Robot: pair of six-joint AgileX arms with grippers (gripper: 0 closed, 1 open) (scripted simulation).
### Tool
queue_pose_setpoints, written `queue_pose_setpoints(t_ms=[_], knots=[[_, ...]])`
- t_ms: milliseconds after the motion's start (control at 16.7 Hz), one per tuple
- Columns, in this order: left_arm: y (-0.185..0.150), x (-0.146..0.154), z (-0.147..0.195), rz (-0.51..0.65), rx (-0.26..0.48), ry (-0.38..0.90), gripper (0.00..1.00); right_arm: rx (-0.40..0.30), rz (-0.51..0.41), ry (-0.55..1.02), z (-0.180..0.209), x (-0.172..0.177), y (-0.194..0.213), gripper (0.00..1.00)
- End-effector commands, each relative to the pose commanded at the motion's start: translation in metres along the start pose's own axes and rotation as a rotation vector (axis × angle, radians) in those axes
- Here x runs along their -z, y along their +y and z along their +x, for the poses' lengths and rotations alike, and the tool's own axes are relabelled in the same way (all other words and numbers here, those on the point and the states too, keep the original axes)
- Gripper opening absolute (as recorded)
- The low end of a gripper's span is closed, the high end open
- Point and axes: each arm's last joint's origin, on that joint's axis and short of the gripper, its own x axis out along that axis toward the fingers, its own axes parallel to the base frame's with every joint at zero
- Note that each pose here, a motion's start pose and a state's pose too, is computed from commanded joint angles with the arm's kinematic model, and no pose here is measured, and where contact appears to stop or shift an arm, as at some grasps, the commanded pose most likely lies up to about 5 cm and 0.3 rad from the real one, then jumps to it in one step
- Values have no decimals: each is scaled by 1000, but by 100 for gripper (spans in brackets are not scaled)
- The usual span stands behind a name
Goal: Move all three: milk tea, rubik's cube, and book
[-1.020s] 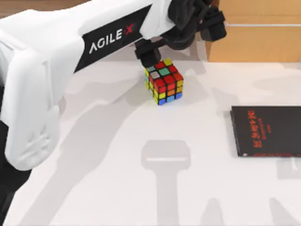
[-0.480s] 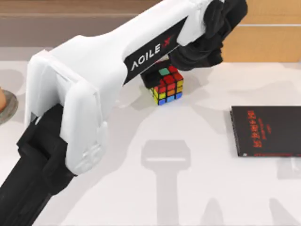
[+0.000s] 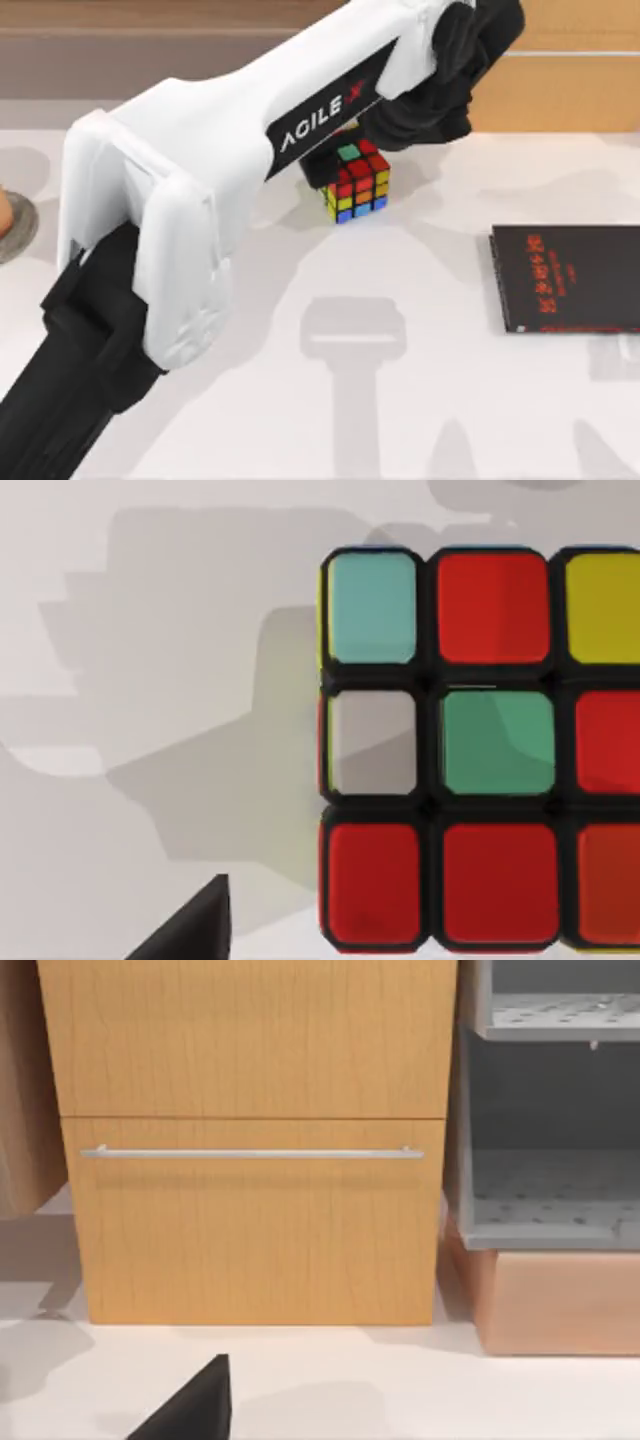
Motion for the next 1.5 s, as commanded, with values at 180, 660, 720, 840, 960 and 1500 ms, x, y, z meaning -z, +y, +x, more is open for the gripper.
queue_pose_setpoints(t_ms=[180, 660, 720, 840, 960, 1500], knots=[[-1, -9, 33, 2, 0, -1, 100, 0, 0, 0, 0, 0, 0, 100], [0, -15, 56, 1, 0, -1, 85, 0, 0, 0, 0, 0, 0, 100], [0, -15, 56, 1, 0, -1, 77, 0, 0, 0, 0, 0, 0, 100], [0, -15, 56, 1, 0, -1, 62, 0, 0, 0, 0, 0, 0, 100], [0, -15, 56, 1, 0, -1, 47, 0, 0, 0, 0, 0, 0, 100], [0, -15, 56, 1, 0, -1, 0, 0, 0, 0, 0, 0, 0, 100]])
